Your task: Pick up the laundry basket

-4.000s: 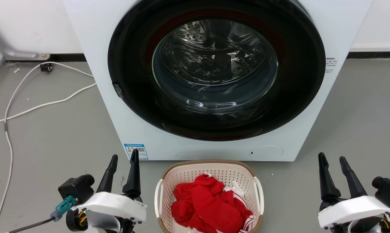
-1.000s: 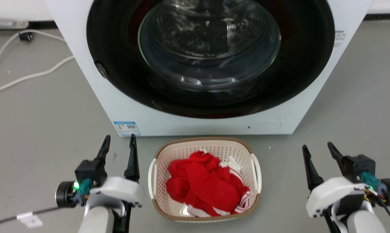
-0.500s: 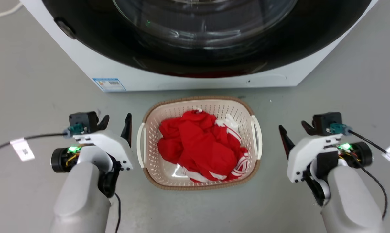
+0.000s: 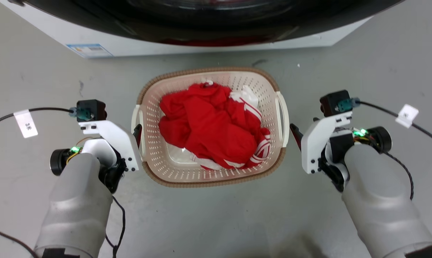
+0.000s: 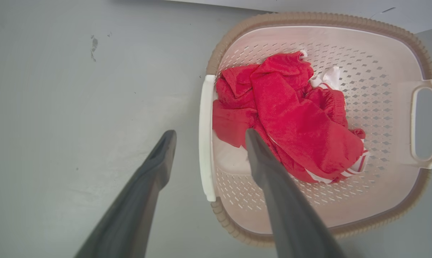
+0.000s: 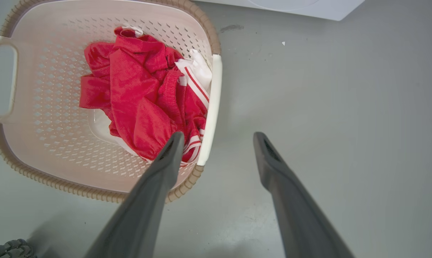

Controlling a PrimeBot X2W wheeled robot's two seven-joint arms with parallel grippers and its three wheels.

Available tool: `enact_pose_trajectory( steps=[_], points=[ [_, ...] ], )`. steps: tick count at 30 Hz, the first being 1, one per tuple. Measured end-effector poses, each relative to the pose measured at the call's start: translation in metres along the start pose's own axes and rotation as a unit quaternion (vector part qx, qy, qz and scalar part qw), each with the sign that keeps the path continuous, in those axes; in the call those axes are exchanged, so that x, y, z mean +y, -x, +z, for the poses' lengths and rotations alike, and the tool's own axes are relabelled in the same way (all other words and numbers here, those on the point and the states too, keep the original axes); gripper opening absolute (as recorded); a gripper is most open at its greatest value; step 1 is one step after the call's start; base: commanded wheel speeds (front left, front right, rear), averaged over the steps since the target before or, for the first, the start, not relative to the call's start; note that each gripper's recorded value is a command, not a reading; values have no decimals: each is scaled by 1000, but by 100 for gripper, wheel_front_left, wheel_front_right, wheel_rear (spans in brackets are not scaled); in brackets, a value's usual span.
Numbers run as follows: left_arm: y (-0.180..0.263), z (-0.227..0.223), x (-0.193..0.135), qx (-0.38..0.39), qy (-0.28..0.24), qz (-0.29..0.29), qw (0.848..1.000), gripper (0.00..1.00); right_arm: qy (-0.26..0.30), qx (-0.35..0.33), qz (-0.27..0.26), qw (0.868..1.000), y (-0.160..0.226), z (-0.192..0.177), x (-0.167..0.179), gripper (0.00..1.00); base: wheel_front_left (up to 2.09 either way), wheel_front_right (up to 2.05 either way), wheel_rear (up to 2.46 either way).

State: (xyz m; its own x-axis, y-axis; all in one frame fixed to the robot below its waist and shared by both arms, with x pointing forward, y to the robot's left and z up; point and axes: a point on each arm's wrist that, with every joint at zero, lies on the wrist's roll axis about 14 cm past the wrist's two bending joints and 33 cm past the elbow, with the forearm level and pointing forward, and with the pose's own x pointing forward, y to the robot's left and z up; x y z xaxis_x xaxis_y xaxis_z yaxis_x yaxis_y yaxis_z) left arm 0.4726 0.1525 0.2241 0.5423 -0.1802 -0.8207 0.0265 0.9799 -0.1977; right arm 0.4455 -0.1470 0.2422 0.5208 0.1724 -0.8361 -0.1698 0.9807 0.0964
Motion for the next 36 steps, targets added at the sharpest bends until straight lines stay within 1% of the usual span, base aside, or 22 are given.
enact_pose_trajectory(
  steps=[7,9,14,25,34,35,36],
  points=[
    [-34,-23,0,63,-1,-5,998,100,2,44,12,999,-31,-10,-1,100,0,0,0],
    [-42,-27,0,75,5,-6,997,100,0,52,16,998,-38,-13,0,100,0,0,0],
    [-60,-37,8,99,-2,-1,995,100,-2,77,23,997,-53,-22,-1,100,0,0,0],
    [-87,-50,12,125,-21,-2,992,100,-10,118,34,992,-75,-42,0,100,0,0,0],
    [-95,-58,15,133,-11,1,991,100,-14,138,43,989,-83,-55,5,100,0,0,0],
    [-96,-58,16,133,-10,2,991,100,-14,137,43,990,-84,-54,5,78,0,0,0],
    [-97,-59,15,135,-8,1,991,49,-15,137,44,990,-85,-53,5,43,0,0,0]
  ],
)
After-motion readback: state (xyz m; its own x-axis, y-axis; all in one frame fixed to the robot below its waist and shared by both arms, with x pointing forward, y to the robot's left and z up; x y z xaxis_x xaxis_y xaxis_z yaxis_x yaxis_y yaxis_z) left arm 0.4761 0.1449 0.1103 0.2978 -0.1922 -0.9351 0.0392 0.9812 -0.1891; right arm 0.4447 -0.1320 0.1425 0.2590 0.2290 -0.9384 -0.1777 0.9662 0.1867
